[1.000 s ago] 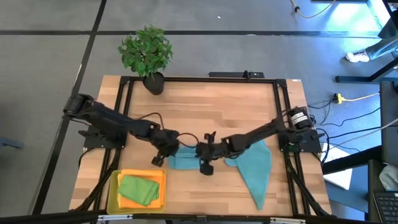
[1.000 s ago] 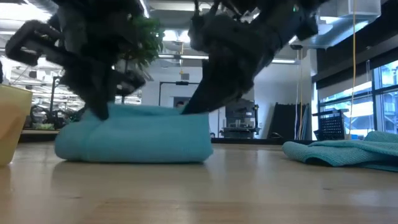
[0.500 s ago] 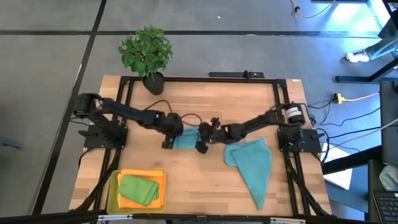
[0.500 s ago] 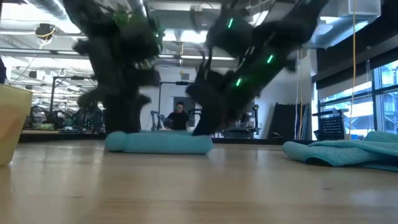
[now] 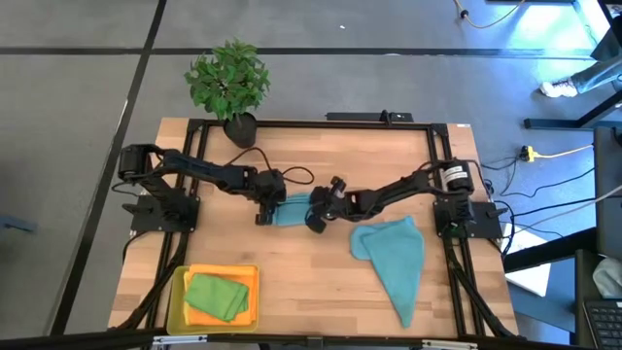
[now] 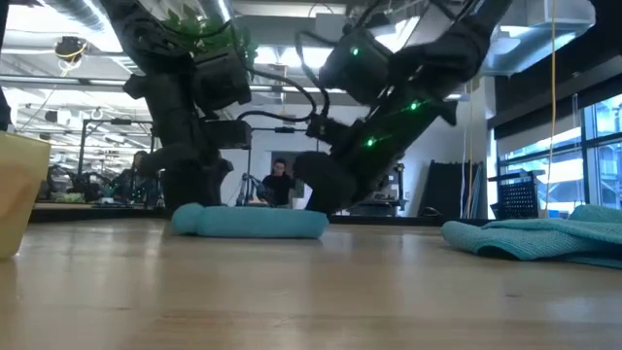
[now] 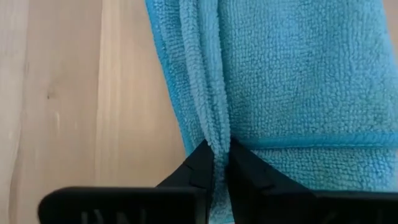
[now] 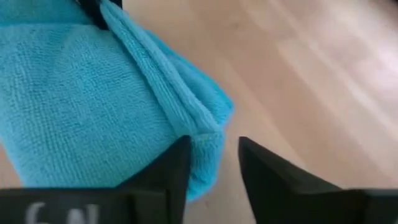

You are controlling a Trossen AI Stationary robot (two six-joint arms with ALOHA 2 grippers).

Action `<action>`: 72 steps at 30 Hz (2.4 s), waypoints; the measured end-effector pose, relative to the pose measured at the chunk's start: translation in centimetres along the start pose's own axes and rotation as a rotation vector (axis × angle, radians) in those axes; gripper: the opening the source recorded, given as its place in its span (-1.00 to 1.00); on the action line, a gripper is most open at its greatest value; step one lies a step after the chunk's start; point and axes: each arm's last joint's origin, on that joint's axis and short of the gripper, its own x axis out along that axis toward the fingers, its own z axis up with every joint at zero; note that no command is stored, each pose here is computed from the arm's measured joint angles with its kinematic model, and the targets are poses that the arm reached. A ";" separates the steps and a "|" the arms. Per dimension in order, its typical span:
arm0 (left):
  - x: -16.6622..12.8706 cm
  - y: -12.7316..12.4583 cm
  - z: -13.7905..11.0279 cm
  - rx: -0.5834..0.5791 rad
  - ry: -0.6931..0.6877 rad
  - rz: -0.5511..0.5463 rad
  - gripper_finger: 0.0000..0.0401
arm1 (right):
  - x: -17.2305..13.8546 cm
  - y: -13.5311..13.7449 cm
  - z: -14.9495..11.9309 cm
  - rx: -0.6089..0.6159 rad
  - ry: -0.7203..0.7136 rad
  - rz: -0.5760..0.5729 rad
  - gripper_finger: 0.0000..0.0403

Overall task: Fold microfiber towels
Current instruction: Fold the top blue microfiber cloth, then put the folded top blue microfiber cloth into the yellow bin

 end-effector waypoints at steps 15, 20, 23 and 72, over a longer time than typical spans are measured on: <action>-0.7 -0.2 0.1 -0.005 -0.010 0.018 -0.63 | -3.5 0.4 1.4 -0.055 -0.092 -0.174 -0.08; -2.5 -0.1 0.2 -0.006 -0.038 0.055 -0.56 | -3.6 0.5 1.4 -0.062 -0.093 -0.167 -0.08; -3.7 0.0 0.2 -0.009 -0.062 0.105 -0.53 | -3.6 0.7 1.4 -0.065 -0.097 -0.158 -0.08; -3.5 -1.7 -1.2 -0.078 -0.391 0.113 -0.57 | -4.2 2.4 2.9 -0.219 -0.203 0.134 -0.72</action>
